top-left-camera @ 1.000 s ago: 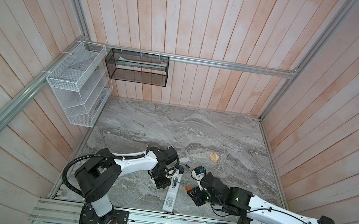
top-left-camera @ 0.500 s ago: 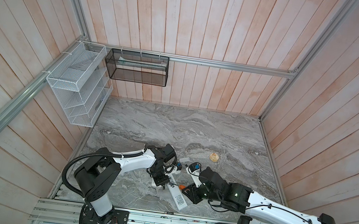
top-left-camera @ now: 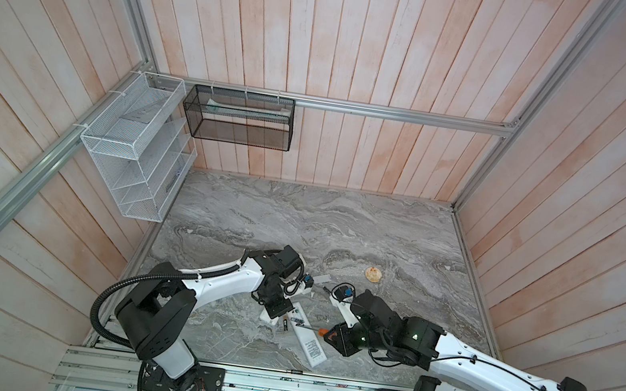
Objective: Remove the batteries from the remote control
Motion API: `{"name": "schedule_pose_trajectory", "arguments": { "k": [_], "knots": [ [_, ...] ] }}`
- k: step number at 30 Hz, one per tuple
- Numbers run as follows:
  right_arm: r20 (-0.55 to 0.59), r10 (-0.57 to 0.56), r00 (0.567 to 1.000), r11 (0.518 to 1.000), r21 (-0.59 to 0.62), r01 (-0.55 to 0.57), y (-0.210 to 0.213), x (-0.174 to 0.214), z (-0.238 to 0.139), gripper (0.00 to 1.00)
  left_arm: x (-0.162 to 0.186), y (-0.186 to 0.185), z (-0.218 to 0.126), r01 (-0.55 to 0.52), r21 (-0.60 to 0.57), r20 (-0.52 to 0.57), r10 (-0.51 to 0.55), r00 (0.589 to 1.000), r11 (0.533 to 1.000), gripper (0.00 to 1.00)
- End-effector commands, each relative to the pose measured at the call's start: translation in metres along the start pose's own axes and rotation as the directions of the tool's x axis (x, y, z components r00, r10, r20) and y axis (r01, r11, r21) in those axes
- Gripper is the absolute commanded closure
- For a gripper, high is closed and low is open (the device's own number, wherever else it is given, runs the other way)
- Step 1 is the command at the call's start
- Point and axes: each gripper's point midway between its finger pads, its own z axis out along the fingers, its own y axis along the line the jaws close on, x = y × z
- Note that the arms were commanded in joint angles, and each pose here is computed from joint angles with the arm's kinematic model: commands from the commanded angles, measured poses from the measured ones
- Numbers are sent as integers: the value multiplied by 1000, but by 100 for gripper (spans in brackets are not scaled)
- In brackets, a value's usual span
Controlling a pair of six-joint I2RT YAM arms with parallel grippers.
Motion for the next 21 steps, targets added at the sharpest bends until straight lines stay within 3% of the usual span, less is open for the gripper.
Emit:
{"name": "schedule_pose_trajectory", "arguments": {
  "k": [1,11,21],
  "knots": [
    [42,-1,999,1000,23,0,-1,-13,-14,100,-7,10,-7,23,-51,35,-21,999,998,99],
    [28,79,996,996,-34,-78,-5,8,-17,100,-57,9,-21,-14,-45,171,22,985,999,99],
    [-3,0,1000,999,42,1,-10,-2,-9,100,-36,2,-12,65,-4,124,-64,990,998,100]
  ]
}}
